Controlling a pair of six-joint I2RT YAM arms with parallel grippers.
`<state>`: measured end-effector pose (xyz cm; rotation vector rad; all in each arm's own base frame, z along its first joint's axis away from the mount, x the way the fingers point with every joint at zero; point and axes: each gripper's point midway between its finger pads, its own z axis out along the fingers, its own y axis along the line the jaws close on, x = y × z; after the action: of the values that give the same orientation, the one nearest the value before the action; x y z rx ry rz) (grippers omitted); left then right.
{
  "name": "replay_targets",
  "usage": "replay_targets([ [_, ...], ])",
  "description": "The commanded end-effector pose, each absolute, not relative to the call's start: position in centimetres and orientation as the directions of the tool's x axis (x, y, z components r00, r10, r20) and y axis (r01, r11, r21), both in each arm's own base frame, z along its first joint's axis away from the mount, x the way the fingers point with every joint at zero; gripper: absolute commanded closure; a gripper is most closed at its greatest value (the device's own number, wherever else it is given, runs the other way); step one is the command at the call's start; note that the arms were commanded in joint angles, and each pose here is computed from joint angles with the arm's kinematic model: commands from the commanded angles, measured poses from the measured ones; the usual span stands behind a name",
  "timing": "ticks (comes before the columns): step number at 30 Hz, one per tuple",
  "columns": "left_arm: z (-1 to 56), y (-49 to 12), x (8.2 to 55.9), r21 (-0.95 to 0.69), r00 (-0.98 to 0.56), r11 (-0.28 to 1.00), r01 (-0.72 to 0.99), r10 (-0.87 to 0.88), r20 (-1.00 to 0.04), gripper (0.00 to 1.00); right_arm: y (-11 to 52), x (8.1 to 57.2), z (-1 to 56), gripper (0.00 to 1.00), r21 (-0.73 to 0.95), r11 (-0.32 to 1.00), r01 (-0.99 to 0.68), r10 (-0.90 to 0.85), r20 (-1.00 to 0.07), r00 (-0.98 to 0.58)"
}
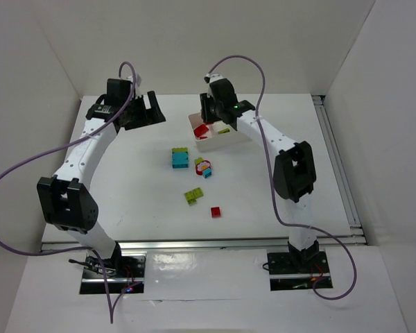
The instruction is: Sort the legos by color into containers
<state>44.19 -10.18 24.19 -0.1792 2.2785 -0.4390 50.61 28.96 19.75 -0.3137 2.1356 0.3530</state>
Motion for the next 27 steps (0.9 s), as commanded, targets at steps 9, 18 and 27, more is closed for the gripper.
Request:
replay_targets([
  [9, 25.4, -9.6, 43.9, -0.353, -0.661, 0.935, 0.037, -0.242, -0.710, 0.01, 30.9, 54.5, 17.8, 0.29, 0.182, 0.899, -0.398, -0.069, -0.839, -0.539],
  [18, 25.7, -9.8, 44.2, -0.359, -0.657, 0.932, 0.047, -0.242, -0.714, 0.01, 27.8, 48.2, 22.8, 0.33, 0.138, 0.927, -0.348, -0.054, -0.870, -0.490],
  [27, 25.3, -9.7, 44.3, -0.353, -0.661, 0.935, 0.037, -0.242, -0.710, 0.01, 26.5, 27.0, 11.5, 0.20, 0.158, 0.898, -0.410, -0.242, -0.602, -0.761],
])
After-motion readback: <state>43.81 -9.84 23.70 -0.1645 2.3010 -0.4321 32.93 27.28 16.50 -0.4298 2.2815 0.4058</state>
